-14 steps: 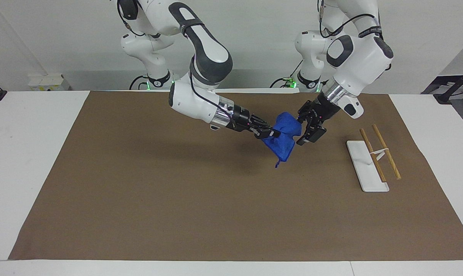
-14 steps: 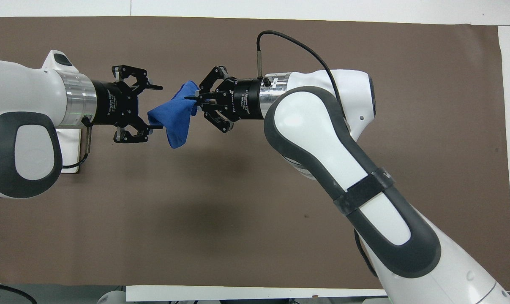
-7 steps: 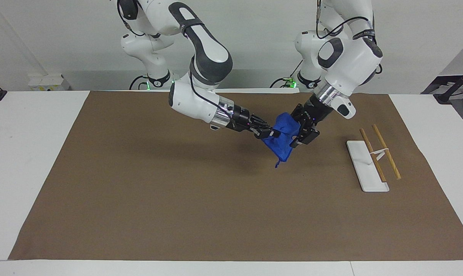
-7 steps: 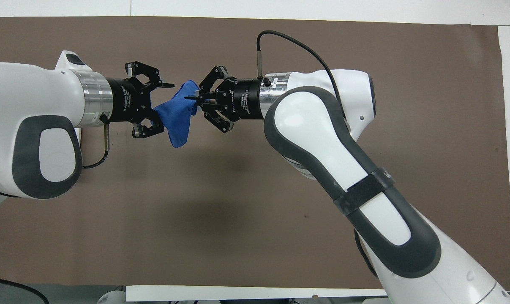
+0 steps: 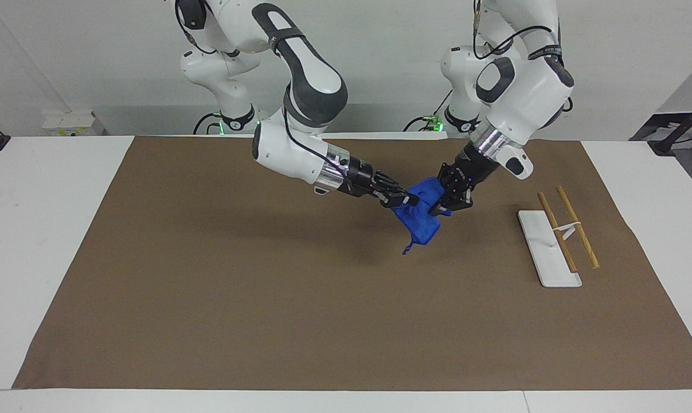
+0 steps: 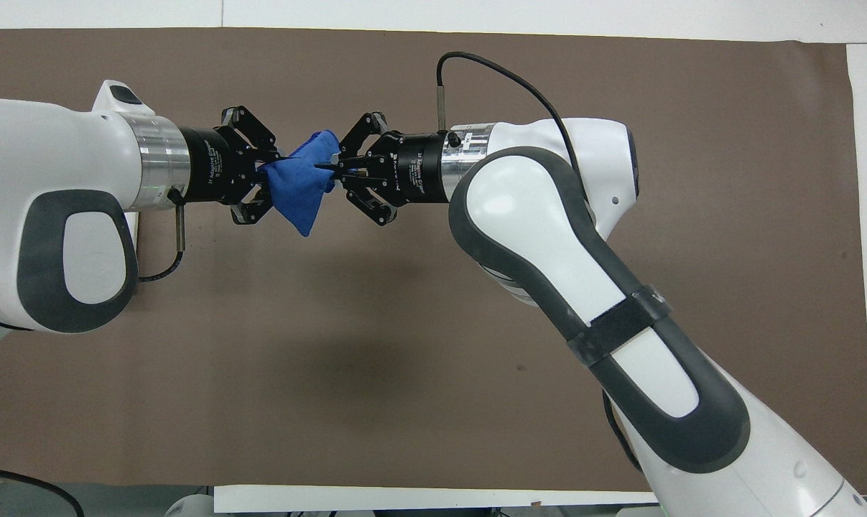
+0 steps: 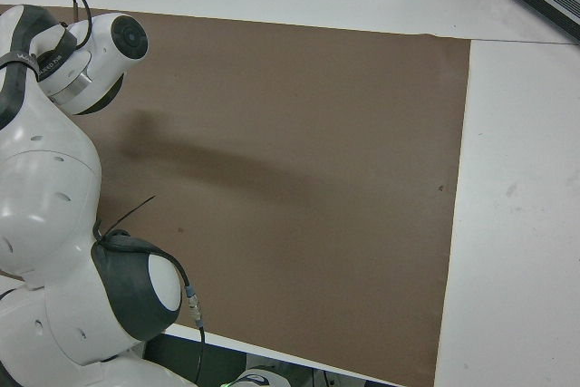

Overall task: Right arm passes towel to left arm to hang
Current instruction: 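Bring the towel toward the open left gripper between both grippers, then close the left gripper on the towel and open the right gripper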

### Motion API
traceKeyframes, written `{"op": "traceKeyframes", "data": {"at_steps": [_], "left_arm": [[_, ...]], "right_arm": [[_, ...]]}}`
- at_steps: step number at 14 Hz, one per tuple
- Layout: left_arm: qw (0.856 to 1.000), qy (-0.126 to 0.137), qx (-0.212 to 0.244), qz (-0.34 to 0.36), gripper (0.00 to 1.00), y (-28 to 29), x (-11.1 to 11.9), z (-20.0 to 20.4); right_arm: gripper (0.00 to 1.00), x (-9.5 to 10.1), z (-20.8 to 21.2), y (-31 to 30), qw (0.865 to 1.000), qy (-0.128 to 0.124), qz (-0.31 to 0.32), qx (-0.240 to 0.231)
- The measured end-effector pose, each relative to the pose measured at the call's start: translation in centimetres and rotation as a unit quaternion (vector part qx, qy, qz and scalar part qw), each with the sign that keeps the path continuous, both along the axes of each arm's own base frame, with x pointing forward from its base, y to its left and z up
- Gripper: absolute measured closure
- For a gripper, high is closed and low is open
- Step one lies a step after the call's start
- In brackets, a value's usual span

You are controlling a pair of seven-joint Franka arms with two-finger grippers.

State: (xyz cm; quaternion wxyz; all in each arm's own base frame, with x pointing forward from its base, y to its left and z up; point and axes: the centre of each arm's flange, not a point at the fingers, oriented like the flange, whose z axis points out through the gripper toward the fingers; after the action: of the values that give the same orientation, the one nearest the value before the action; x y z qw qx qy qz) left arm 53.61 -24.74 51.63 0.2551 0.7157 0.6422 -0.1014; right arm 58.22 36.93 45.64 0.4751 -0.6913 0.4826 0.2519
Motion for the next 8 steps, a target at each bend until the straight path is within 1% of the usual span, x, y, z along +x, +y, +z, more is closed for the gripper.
{"op": "traceKeyframes", "data": {"at_steps": [1,2,5,6,8], "left_arm": [[1.0,0.0,0.0,0.0,0.85,-0.01,0.03,0.01],[1.0,0.0,0.0,0.0,0.89,-0.01,0.04,0.0],[1.0,0.0,0.0,0.0,0.91,-0.01,0.05,-0.01],[1.0,0.0,0.0,0.0,0.91,-0.01,0.04,-0.01],[1.0,0.001,0.0,0.0,0.92,0.0,0.04,-0.02]], "right_arm": [[0.96,0.0,0.0,0.0,1.0,0.0,0.0,0.0],[0.96,0.0,0.0,0.0,1.0,0.0,0.0,0.0],[0.96,0.0,0.0,-0.01,1.0,0.0,0.0,0.0],[0.9,0.01,0.01,-0.02,1.0,-0.001,0.0,0.0],[0.71,0.01,0.01,-0.02,1.0,-0.005,0.002,-0.001]]}}
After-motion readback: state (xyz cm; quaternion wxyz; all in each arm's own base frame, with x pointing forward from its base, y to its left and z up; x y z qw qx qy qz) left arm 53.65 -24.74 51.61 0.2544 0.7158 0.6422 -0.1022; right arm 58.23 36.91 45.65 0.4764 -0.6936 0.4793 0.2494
